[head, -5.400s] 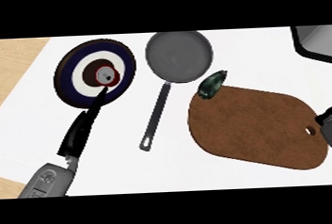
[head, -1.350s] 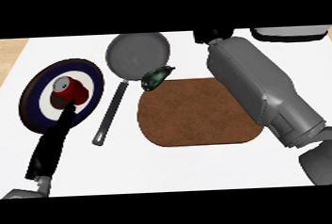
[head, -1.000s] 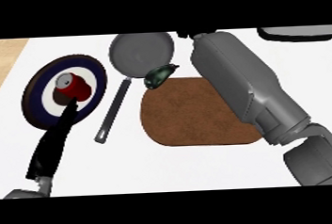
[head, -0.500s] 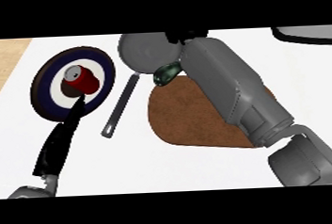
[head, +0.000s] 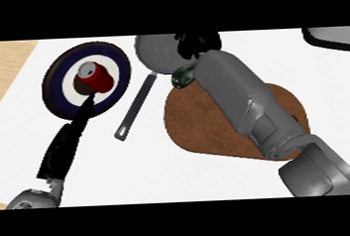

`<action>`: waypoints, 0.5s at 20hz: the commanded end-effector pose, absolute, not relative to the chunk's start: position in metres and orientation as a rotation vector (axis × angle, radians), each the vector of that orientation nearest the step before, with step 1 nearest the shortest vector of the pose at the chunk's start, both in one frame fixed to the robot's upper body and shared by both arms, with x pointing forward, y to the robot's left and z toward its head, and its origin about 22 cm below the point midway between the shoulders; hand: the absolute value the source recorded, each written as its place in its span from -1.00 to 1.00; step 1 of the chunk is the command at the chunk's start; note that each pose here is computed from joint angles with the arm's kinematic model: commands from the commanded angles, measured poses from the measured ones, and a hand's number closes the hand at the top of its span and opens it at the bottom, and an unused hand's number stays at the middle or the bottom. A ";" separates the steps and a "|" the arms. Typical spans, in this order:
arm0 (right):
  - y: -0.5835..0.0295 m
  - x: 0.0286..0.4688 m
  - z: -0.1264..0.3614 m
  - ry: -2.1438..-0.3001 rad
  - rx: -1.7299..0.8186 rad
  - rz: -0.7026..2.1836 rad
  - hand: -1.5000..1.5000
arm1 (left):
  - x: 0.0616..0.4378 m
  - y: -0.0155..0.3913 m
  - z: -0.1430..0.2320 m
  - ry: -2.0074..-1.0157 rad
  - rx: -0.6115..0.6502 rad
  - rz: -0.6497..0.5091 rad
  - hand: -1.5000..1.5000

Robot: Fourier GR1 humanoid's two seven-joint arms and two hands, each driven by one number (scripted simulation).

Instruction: Pick the eggplant from the cutting board and place it in the pan

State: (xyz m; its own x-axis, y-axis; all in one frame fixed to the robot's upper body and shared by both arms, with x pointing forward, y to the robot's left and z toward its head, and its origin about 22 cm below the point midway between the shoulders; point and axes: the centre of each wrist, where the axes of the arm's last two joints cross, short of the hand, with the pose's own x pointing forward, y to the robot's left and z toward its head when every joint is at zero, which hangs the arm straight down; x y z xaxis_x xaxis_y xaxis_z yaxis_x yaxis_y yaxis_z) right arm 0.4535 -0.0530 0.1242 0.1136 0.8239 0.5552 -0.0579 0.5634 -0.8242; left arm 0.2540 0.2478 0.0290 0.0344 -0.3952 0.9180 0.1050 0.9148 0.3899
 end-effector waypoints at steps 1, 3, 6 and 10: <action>-0.059 0.454 0.117 -1.192 -0.569 0.620 -1.00 | 0.256 0.243 0.028 -1.491 0.229 -0.399 0.00; -0.061 0.453 0.113 -1.208 -0.517 0.533 -1.00 | 0.260 0.245 0.034 -1.492 0.224 -0.416 0.00; -0.061 0.454 0.119 -1.323 -0.460 0.424 -1.00 | 0.262 0.243 0.031 -1.497 0.222 -0.417 0.00; -0.059 0.455 0.130 -1.466 -0.487 0.305 -1.00 | 0.260 0.243 0.028 -1.496 0.232 -0.402 0.00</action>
State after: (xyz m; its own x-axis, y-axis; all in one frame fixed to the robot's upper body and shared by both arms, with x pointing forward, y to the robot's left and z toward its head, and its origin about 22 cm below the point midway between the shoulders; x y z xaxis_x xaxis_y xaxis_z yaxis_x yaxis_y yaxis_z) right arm 0.4539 -0.0599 0.1210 0.1579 0.5589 0.8141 -0.0001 0.8244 -0.5660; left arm 0.2600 0.2445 0.0316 0.0258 -0.3990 0.9166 0.1226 0.9112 0.3932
